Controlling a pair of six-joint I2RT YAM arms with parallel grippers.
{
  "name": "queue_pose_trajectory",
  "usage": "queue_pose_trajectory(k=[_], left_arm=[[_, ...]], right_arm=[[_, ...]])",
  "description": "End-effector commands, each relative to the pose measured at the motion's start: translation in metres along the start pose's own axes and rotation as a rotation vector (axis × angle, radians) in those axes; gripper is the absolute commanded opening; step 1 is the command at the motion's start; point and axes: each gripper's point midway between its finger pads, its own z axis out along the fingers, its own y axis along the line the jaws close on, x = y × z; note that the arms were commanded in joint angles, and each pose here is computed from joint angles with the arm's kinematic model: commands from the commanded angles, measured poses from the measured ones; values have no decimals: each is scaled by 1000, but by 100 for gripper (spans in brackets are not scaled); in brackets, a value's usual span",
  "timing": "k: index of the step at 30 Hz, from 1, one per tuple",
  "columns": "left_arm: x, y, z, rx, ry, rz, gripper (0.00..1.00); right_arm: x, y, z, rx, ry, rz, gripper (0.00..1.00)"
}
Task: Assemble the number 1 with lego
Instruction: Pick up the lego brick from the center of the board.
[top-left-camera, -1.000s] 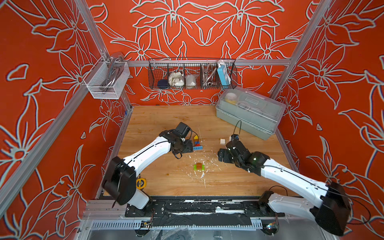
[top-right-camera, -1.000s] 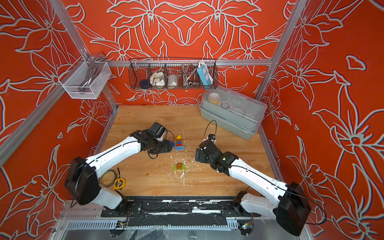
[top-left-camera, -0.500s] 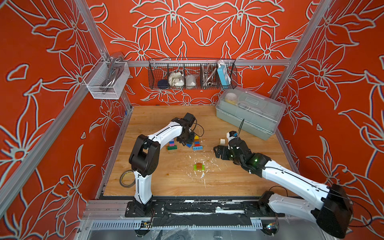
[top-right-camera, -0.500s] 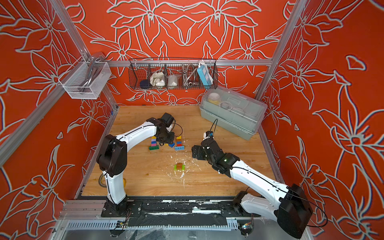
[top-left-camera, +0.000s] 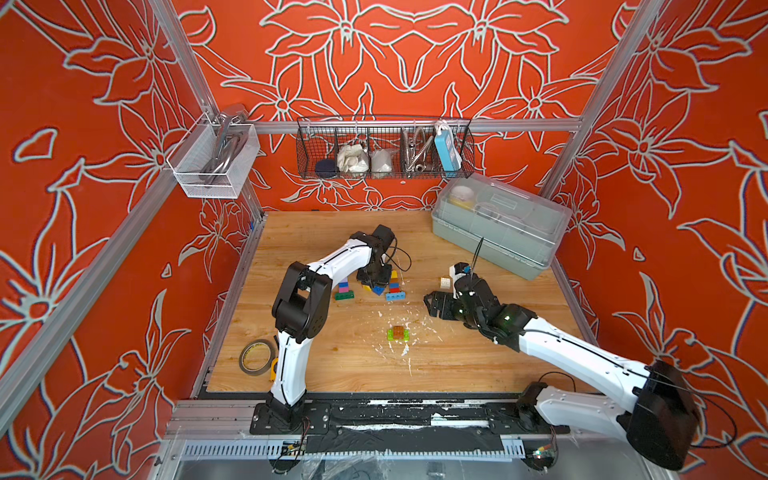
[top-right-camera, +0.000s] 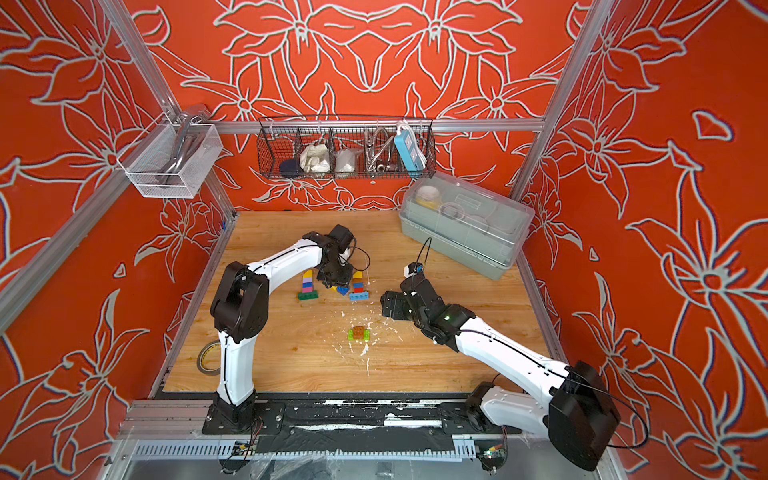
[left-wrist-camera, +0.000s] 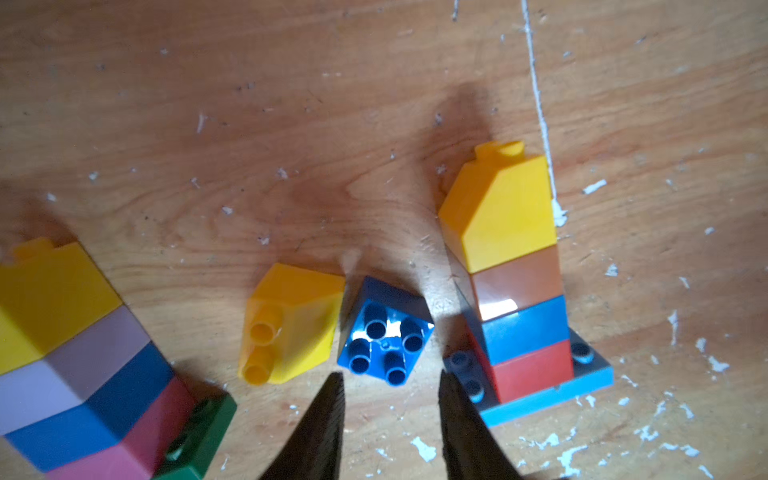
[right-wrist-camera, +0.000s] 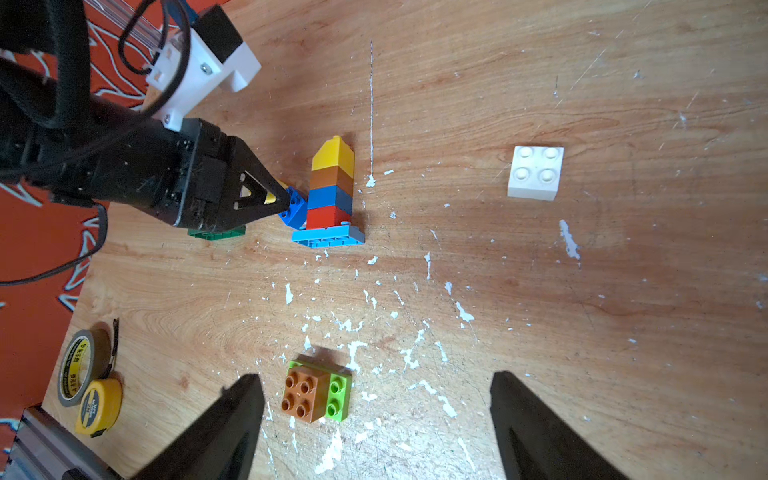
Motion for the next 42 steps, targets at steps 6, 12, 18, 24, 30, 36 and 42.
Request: queue_pose_trajectory(k=[6,12,18,24,30,36,42], left_arm=[[5,9,9,-21,64,-11,52],[7,6,15,-10,93,-8,52],[9,5,19,-4,115,-10,50],[10,5,24,-16,139,-16,44],[10,7,28,-30,158,-28,41],[13,9,30,-44,169,-43,37],[23,16,24,-76,176,-126,37]], right_arm=[[-6,5,1,-18,-8,2,90],[-5,5,2,-16,-5,4,90],[-5,5,3,-20,-1,6,90],[-4,5,2,-20,-1,5,90],[-4,5,1,-23,-3,8,90],[-4,5,2,-24,-1,11,90],[-3,4,4,-21,2,12,90]])
